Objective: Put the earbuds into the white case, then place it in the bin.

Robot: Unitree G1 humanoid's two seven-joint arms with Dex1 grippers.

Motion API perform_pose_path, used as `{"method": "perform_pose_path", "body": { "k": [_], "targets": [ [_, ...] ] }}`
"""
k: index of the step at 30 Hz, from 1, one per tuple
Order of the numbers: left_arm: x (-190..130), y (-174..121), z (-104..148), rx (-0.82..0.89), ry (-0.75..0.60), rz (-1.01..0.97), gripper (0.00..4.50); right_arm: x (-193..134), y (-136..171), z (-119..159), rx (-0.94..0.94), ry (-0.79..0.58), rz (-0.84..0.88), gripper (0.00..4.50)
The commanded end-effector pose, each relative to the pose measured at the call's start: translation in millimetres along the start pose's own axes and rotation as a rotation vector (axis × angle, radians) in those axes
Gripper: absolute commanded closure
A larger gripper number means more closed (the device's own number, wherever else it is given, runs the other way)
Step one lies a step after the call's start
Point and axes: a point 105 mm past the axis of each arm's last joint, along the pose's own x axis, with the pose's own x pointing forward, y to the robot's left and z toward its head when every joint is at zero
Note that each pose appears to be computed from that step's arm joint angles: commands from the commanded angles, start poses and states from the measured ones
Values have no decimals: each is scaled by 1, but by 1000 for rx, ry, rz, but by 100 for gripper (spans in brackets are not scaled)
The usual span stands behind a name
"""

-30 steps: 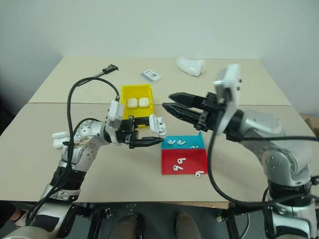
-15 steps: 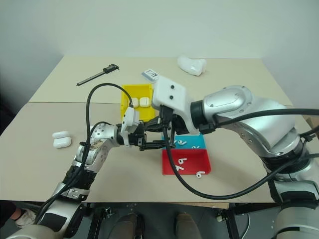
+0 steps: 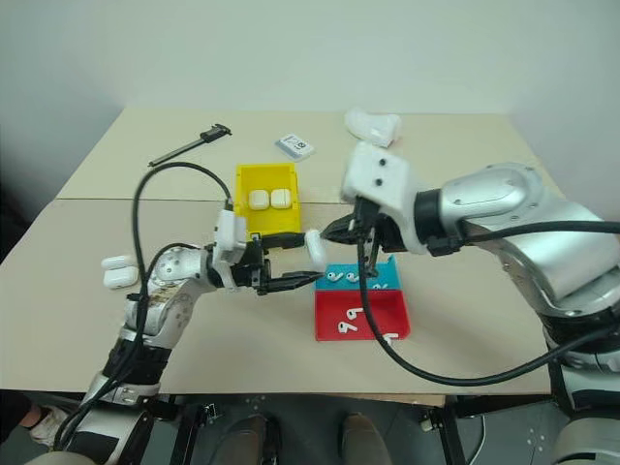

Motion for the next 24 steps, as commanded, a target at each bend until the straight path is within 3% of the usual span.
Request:
{"method": "perform_pose_path", "body": {
  "k": [1,7,11,21,22,24],
  "targets": [
    [-6,11,15,55,-26,132,177,-15,-8,17,-20,-207,-161,447],
    [-16,61,6,22,18,578,177,-7,7,-22,84,-243,-272,447],
    [-16,95,-10,-12,77,848,177,7,17,-30,114,-232,-280,447],
    [-13,134,-52,-30,262,1126,177,12,20,-39,108,-149,-325,447],
    [-14,135,-55,-18,284,1135,121,12,19,-41,114,-134,-335,450],
    [-13,134,-58,-15,308,1133,84,10,17,-44,120,-112,-351,450]
  ]
}}
